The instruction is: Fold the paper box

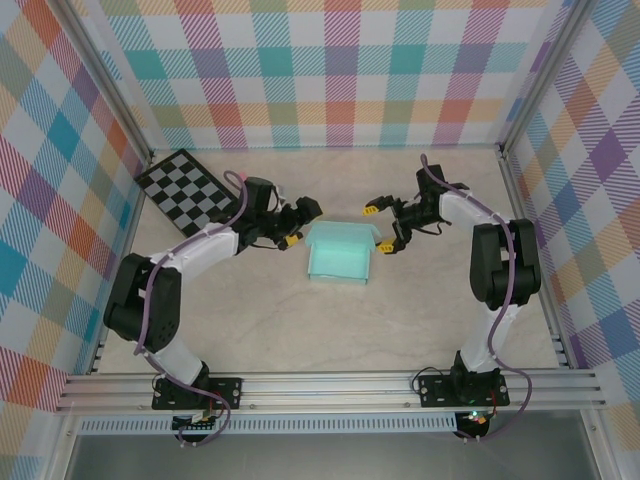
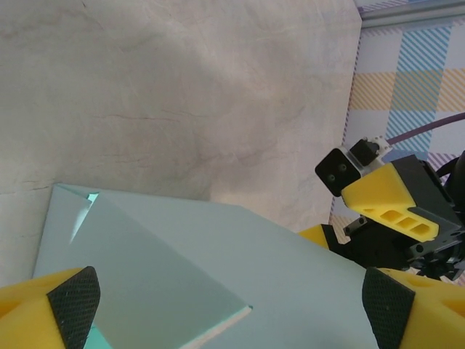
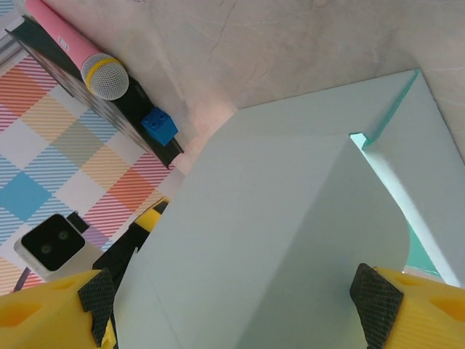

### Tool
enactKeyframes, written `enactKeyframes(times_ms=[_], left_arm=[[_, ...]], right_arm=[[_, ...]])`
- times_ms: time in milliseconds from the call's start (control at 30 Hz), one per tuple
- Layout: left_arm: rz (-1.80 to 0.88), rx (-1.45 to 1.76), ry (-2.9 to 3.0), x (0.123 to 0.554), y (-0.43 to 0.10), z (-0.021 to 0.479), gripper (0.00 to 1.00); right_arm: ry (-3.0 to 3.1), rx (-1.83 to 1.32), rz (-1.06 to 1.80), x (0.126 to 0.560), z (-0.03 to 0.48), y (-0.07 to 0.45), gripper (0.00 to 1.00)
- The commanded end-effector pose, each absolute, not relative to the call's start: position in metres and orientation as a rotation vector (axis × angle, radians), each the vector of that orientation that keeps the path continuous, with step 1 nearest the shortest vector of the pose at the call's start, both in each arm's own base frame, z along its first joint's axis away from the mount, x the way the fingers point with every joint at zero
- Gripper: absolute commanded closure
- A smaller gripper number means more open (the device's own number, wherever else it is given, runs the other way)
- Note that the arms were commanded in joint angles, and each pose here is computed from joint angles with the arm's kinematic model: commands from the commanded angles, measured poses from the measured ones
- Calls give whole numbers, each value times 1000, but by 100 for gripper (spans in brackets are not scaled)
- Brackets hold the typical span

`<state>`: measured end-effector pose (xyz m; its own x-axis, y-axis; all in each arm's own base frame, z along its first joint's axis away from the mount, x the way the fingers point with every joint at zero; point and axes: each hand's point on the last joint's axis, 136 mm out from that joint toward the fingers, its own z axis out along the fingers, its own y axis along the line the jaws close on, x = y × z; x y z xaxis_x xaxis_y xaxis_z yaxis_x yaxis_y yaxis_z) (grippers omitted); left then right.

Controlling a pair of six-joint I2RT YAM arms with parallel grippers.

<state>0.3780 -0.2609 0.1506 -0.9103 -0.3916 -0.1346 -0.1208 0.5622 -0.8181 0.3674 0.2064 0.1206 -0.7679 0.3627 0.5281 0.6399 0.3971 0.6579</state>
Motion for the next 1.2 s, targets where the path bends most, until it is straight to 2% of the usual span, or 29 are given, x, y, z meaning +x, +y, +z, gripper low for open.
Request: enactKeyframes(times_ms=[0, 200, 667, 767, 933, 1167], left_arm=[[-1393, -396, 2493, 376, -280, 160, 7], [-1404, -399, 2527, 363, -278, 161, 7], [-1552, -386, 2530, 355, -319, 160, 16], [-1530, -370, 2543, 353, -317, 153, 20], [-1408, -301, 2601, 347, -306, 130, 32], [-1315, -114, 2618, 339, -300, 122, 40]], right_arm=[[-2321, -882, -1323, 364, 128, 210, 12], [-2304, -894, -1334, 362, 129, 212, 12], [-2293, -921, -1364, 363, 134, 220, 16], [-2315, -914, -1342, 362, 129, 219, 20], [-2357, -874, -1292, 353, 117, 215, 25], [-2419, -816, -1221, 337, 101, 208, 28]])
